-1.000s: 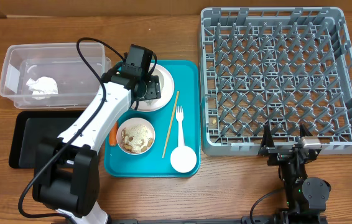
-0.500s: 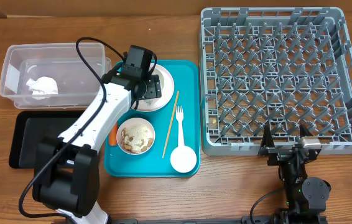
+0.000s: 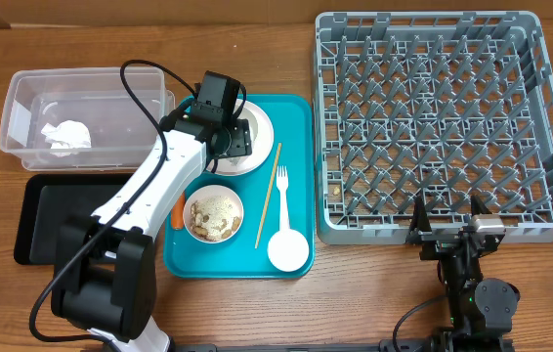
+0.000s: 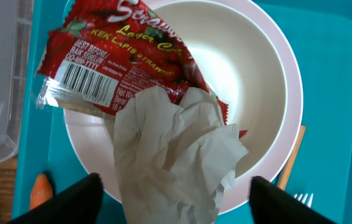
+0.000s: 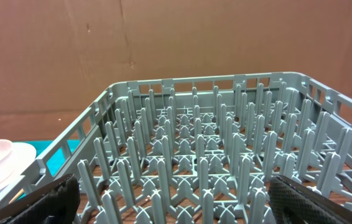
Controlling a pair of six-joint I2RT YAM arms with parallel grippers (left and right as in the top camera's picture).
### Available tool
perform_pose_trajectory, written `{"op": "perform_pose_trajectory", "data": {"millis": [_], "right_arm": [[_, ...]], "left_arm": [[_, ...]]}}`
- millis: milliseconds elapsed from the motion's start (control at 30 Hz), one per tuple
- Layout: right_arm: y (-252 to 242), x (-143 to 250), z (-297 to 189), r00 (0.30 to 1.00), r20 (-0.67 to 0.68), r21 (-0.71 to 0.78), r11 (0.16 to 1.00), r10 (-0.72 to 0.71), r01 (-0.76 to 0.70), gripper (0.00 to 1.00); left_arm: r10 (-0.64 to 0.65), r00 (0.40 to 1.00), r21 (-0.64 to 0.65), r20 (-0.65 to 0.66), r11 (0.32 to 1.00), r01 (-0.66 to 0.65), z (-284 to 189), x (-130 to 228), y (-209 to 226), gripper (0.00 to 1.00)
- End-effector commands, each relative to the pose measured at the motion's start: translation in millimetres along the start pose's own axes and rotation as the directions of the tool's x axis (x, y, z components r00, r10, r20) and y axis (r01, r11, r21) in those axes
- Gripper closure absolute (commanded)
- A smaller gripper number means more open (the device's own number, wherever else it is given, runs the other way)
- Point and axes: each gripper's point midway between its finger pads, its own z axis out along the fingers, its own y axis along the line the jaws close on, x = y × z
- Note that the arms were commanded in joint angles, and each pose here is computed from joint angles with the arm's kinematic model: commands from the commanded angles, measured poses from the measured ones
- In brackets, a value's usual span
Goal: Sort waste into correct bins and load items into the dishwasher
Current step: 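Lower the left gripper and grasp the second crumpled tissue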
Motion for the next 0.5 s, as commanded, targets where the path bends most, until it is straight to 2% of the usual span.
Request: {"op": "perform_pose_trajectory", "data": {"millis": [0, 267, 367, 467], "right_arm": [[-3.5, 2.0, 0.0, 1.000, 0.003, 0.017, 1.000, -0.004, 0.004, 0.00], [-3.5, 2.0, 0.0, 1.000, 0.003, 0.017, 1.000, -0.004, 0.004, 0.00], [-3.5, 2.0, 0.0, 1.000, 0.003, 0.017, 1.000, -0.004, 0.004, 0.00], [-3.5, 2.0, 0.0, 1.000, 0.003, 0.017, 1.000, -0.004, 0.004, 0.00]], "left_arm": [[0.003, 1.000, -0.001, -0.008, 1.000, -0.003, 7.8, 6.1, 0.8, 0.25], [0.000, 1.000, 0.000, 0.015, 1.000, 0.000, 14.3, 6.4, 1.6, 0.24], [0.001, 1.000, -0.008, 0.016, 1.000, -0.001, 14.9, 7.1, 3.2, 0.33], [0.001, 1.000, -0.008, 0.016, 1.000, -0.001, 14.9, 7.0, 3.1, 0.34]]}}
